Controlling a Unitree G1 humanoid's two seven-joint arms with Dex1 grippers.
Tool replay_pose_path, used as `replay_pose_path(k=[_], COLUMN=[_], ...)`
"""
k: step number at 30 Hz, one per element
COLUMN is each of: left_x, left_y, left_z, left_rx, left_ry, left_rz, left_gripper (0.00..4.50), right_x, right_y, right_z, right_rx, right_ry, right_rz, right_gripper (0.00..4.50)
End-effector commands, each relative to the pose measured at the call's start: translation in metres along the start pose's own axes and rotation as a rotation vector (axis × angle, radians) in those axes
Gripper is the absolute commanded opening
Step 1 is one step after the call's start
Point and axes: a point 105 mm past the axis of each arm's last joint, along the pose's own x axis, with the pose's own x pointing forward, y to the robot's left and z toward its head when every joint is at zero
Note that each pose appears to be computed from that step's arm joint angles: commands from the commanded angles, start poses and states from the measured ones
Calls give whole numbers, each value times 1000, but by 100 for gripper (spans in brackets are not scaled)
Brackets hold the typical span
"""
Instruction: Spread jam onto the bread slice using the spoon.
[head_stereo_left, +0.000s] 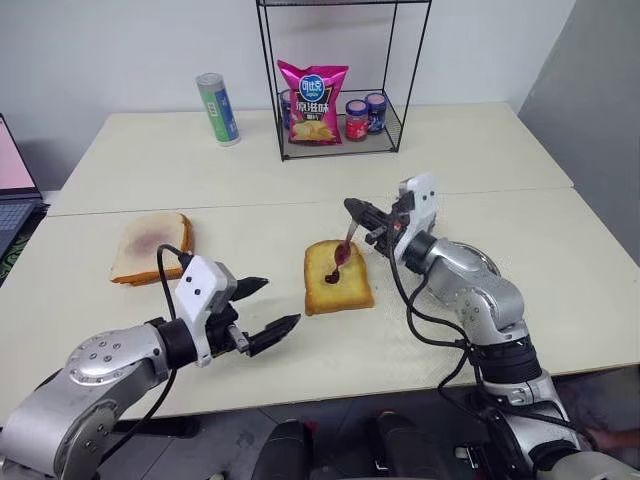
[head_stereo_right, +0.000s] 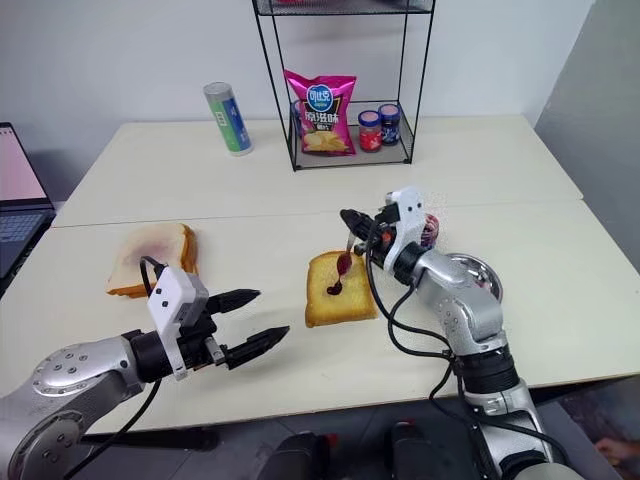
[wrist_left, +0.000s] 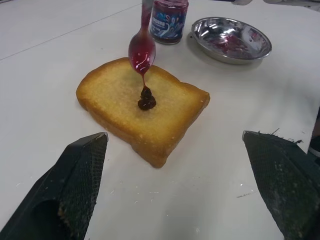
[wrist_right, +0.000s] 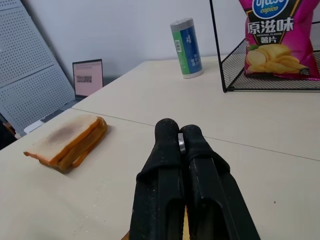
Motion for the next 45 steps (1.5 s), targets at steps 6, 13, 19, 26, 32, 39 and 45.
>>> replay_pose_path(k=[6,13,19,26,32,39,45], left_x=[1,3,-1,1,2,4,4], left_y=[-2,-5,-5,-6,-3,-2,-2], left_z=[9,12,11,12,14,15,16], left_rx=[40,44,46,50,54,59,63], left_ry=[-25,-33,-22,-25,-28,-31,-34], left_rz=[-15,-15,-12,-15,-16,-15,-13], left_gripper=[450,450,450,450,450,450,450], right_x=[-2,1,-1,-6,-6,1,7], right_y=[6,-3,-13,-37,-45,-55,-61], right_z=[9,-31,-47,-56,-60,-51,-44], right_rx=[460,624,609,593,591,584,581], right_ry=[-48,40,74,68,55,5,-23], right_rz=[16,-52,-100,-191,-234,-278,-289], right_gripper=[4,4,4,4,4,4,4])
